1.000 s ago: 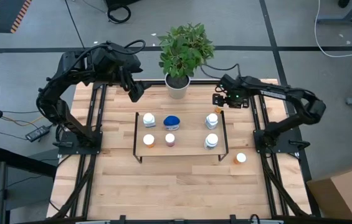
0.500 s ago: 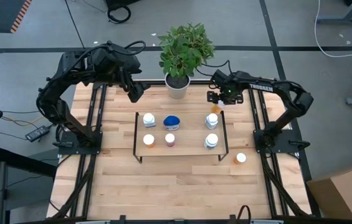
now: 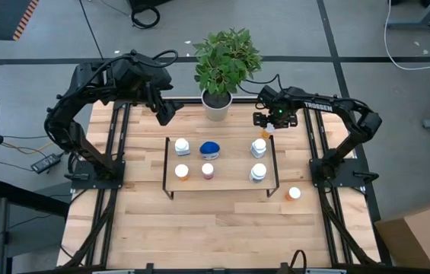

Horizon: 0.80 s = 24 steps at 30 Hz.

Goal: Pick and place medicine bottles onto shelf by color
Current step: Put the top orange pill bottle on the shelf

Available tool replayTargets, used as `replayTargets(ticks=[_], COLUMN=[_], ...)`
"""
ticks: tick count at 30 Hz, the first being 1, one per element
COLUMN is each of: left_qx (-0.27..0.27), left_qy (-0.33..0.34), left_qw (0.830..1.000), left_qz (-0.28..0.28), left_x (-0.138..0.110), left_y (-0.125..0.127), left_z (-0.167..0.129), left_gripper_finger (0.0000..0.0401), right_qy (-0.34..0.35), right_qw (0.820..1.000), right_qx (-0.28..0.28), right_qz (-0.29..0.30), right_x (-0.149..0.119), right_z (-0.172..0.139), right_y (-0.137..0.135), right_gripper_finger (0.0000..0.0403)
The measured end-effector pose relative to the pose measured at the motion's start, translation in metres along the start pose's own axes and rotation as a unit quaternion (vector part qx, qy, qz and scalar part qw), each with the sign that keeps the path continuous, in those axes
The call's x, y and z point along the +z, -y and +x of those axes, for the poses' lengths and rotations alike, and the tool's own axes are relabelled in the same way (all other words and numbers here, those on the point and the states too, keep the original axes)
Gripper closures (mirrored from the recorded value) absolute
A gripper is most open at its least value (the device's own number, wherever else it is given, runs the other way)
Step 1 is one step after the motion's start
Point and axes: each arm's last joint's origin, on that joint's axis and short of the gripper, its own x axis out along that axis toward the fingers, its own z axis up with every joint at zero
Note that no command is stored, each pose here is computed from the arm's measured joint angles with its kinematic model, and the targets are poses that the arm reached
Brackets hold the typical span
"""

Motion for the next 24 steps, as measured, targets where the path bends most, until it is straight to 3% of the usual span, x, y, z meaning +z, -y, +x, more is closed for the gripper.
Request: replayTargets(ticks=[24], left_qx=[0.000], left_qy=[0.000], left_qw=[1.000], left_qz=[-0.004], left_x=[0.0000], left_y=[0.0001], left_z=[0.0000], left_gripper_finger=[0.0046], right_qy=[0.000], right_qw=[1.000], right_qx=[0.000], right_qz=[-0.014], right_x=[-0.0002], right_z=[0.0000], right_y=[-0.0001], right_gripper_finger=[0.0144])
